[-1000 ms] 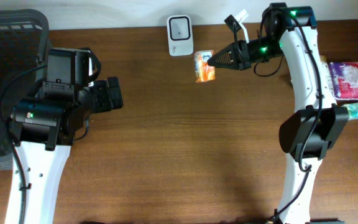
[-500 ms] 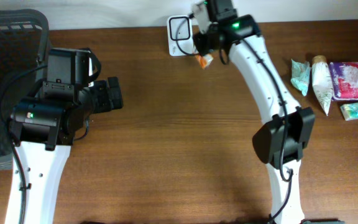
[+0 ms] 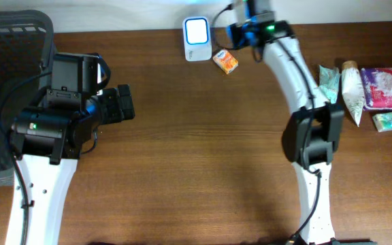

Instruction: Scan the item barcode

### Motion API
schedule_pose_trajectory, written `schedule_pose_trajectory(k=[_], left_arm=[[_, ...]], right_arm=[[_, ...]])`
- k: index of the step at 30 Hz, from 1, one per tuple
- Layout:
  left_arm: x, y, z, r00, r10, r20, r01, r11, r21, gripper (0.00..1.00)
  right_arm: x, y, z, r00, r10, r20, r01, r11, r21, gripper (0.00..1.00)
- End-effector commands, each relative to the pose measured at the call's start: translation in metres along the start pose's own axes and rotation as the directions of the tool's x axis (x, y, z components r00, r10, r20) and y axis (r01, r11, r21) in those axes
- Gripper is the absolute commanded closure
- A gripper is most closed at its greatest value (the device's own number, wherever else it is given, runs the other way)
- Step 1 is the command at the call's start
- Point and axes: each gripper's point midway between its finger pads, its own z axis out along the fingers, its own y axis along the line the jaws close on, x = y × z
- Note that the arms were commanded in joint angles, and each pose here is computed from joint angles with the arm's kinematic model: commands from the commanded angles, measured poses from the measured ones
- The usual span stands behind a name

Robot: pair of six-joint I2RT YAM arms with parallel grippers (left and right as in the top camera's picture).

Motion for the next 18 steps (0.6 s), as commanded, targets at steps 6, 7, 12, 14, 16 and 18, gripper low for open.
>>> schedule_pose_trajectory(k=[6,7,12,14,16,18], left_arm=[[-0.002,0.002,-0.002,1.000,-0.011,0.009,0.011,1.000,-0.005,0.01],[-0.002,0.002,-0.002,1.000,-0.011,0.009,0.011,1.000,-0.005,0.01],[-0.002,0.002,-0.002,1.000,-0.011,0.009,0.011,1.000,-0.005,0.01],[-0.002,0.002,-0.002,1.000,-0.011,0.009,0.011,1.000,-0.005,0.01],[-0.002,0.002,-0.002,1.000,-0.011,0.009,0.011,1.000,-0.005,0.01],[-0.002,0.002,-0.002,1.000,-0.011,0.009,0.011,1.000,-0.005,0.01]], right_arm=[[0.082,0.023,0.080,0.990,0.064,-0.125,-0.098,0.953,-0.288,0.49],[0.082,0.025,0.085,0.992,0.059,-0.115,-0.090,0.953,-0.289,0.49],[0.068,0.028,0.089,0.998,0.044,-0.051,-0.056,0.956,-0.289,0.49],[0.068,0.029,0.089,0.998,0.043,-0.052,-0.056,0.955,-0.290,0.49],[0.070,0.029,0.089,0.997,0.044,-0.056,-0.058,0.954,-0.294,0.49],[0.079,0.031,0.091,0.995,0.046,-0.088,-0.070,0.952,-0.299,0.53]])
